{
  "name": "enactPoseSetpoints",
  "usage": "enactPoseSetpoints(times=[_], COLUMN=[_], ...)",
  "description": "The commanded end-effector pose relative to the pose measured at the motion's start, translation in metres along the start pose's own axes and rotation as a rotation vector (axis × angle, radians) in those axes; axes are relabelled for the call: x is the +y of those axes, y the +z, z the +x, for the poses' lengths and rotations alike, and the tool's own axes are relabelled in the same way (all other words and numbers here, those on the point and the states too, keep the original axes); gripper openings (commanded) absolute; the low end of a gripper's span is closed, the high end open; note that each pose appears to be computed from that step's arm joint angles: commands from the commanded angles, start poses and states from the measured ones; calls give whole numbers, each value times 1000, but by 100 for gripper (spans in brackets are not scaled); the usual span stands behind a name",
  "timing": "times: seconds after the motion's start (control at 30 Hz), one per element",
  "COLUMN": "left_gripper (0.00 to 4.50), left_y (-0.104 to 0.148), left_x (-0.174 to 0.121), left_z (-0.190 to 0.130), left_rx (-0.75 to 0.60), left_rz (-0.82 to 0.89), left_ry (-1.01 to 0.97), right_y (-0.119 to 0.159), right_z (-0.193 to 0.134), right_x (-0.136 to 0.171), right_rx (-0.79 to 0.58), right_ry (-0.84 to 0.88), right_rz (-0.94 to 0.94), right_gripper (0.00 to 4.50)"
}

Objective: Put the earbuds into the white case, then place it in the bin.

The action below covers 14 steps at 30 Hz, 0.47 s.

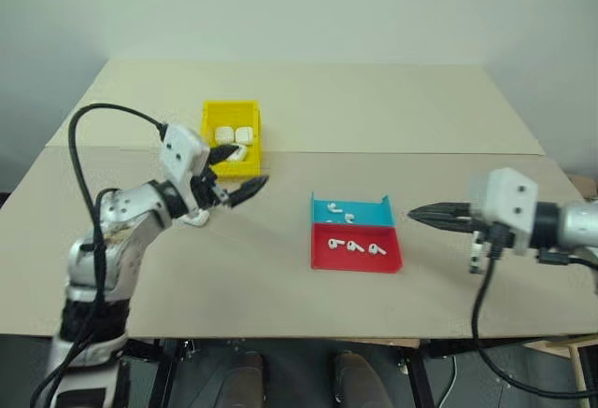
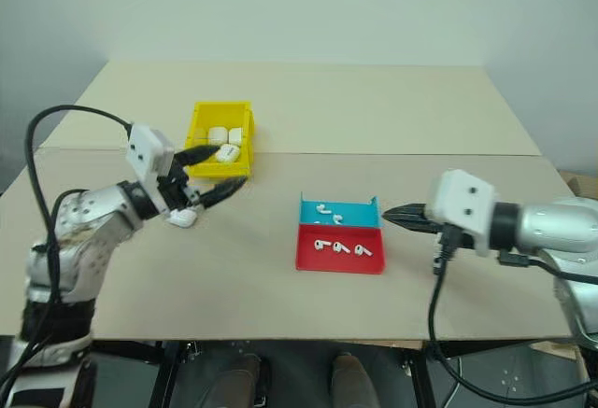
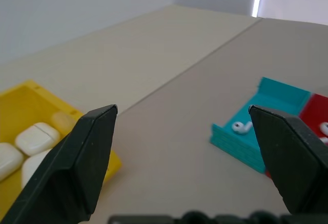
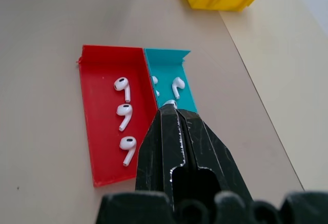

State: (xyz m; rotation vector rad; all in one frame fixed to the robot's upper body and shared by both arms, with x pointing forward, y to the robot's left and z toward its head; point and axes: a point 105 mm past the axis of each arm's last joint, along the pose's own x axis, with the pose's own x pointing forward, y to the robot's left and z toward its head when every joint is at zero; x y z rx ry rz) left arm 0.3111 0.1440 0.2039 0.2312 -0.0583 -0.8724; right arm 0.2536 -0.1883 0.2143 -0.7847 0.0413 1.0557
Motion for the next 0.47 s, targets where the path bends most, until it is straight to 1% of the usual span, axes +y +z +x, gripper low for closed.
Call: enactPoseSetpoints(times=[0.03, 0.13, 0.23, 0.47], left_gripper=[445, 445, 445, 445], left_y=[14, 7, 4, 4], left_x=[-23, -30, -33, -40], left_z=[-23, -39, -51, -58], left_rx=[3, 53, 76, 69], left_rz=[89, 92, 79, 64], left_ry=[-106, -122, -124, -135], right_y=[4, -8, -12, -13], right_z=[-20, -25, -26, -23], right_x=[-6, -13, -14, -9], right_rx=[0, 54, 62, 47], right_ry=[9, -7, 2, 58], right_rz=[-72, -70, -68, -83], right_gripper=[0, 0, 0, 0])
